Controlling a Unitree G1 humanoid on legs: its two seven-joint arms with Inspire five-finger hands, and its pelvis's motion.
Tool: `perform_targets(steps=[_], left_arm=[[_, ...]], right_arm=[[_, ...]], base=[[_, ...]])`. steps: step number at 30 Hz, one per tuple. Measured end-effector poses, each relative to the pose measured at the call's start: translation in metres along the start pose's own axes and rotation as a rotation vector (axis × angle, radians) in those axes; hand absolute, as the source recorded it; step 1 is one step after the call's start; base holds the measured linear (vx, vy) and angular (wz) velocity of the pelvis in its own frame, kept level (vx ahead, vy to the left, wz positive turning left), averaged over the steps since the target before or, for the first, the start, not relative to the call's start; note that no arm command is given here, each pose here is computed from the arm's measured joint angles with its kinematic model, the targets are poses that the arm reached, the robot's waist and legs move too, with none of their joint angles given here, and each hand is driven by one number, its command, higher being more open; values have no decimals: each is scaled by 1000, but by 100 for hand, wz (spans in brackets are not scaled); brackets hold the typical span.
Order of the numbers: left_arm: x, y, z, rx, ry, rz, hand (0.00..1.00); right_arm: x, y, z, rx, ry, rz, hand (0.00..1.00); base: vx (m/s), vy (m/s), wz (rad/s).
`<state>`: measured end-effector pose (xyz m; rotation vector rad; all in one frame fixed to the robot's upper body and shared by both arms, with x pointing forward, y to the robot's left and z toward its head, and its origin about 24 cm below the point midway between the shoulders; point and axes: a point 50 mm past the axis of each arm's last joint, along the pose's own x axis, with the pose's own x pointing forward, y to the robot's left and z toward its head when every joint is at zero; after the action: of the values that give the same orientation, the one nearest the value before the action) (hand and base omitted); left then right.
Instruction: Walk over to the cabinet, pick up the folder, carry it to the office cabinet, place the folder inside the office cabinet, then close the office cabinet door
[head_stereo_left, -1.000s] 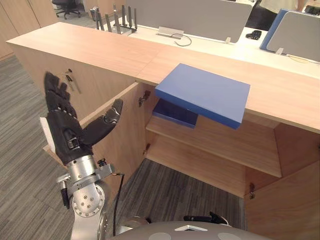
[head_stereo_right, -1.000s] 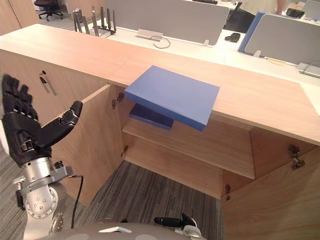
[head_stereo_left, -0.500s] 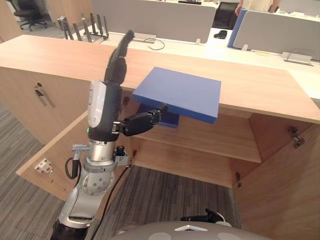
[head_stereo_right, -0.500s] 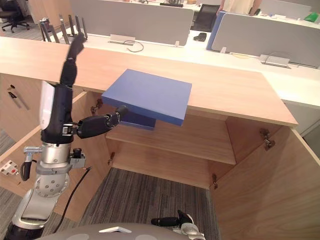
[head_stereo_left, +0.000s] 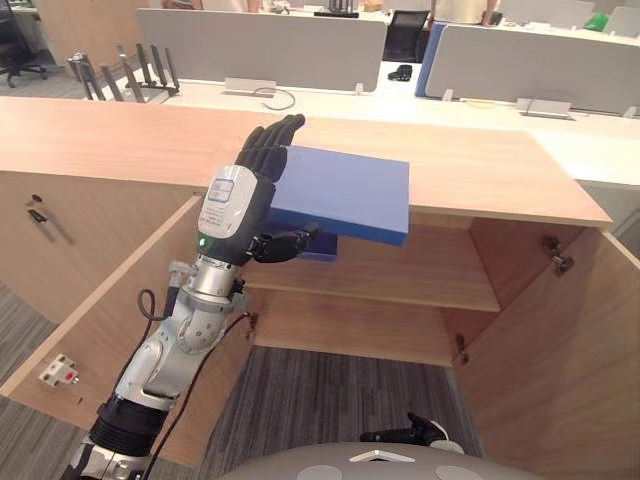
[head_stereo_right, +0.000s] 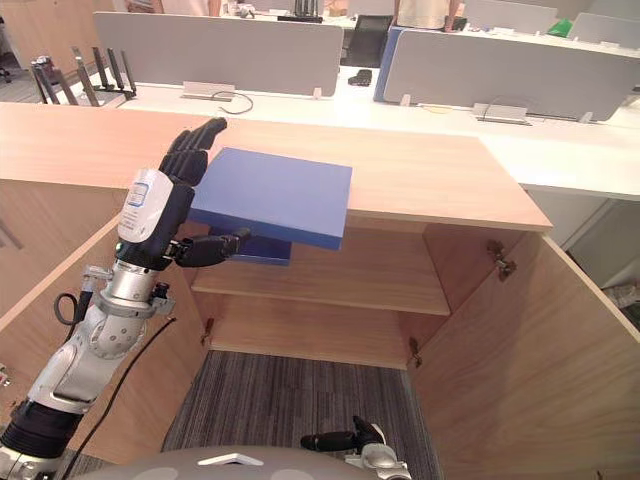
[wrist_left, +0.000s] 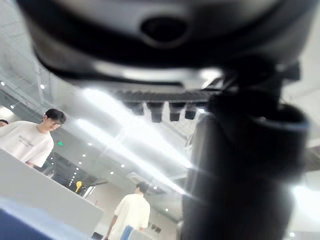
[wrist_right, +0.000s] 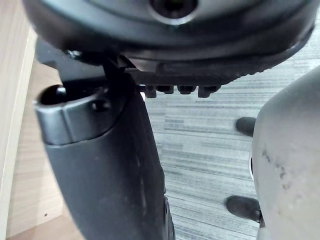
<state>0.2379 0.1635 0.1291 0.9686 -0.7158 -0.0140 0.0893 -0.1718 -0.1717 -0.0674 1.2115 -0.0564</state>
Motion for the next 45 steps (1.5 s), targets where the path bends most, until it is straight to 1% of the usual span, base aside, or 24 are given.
perform_targets(steps=[4,7,13,18,22,27,32,37,41,45], left_arm=[[-1,-6,-11,61,10,-65,100],[4,-10,-14,105,-18,-122,100],[3,-17,-15,111,-34,-212,100],[-3,-23,-20,127,-25,-291,100],[-5,-25,-22,129,-19,-307,100],[-9,-28,-33,147,19,-347,100],[-3,-28,-46,222,11,-405,100],[8,-20,-52,456,-94,-411,100],[18,-15,-52,522,-126,-367,100],[32,-4,-51,597,-162,-306,100]], right_arm=[[0,-2,0,27,-4,-7,100],[0,-2,0,35,-4,-8,100],[0,-2,3,42,-13,-1,100],[0,-3,4,41,-18,2,100],[0,-3,4,40,-19,2,100],[1,-3,7,39,-26,2,100],[1,-3,6,42,-25,2,100],[1,-4,7,48,-28,-1,100],[1,-4,8,49,-30,-4,100],[1,-5,8,59,-29,-9,100]], base=[[34,19,-8],[29,9,-4],[2,-3,-6],[-29,-6,-9],[-5,-1,-1],[0,0,0],[-40,-18,-4],[-34,-20,-6],[-6,-5,-1],[0,0,0]])
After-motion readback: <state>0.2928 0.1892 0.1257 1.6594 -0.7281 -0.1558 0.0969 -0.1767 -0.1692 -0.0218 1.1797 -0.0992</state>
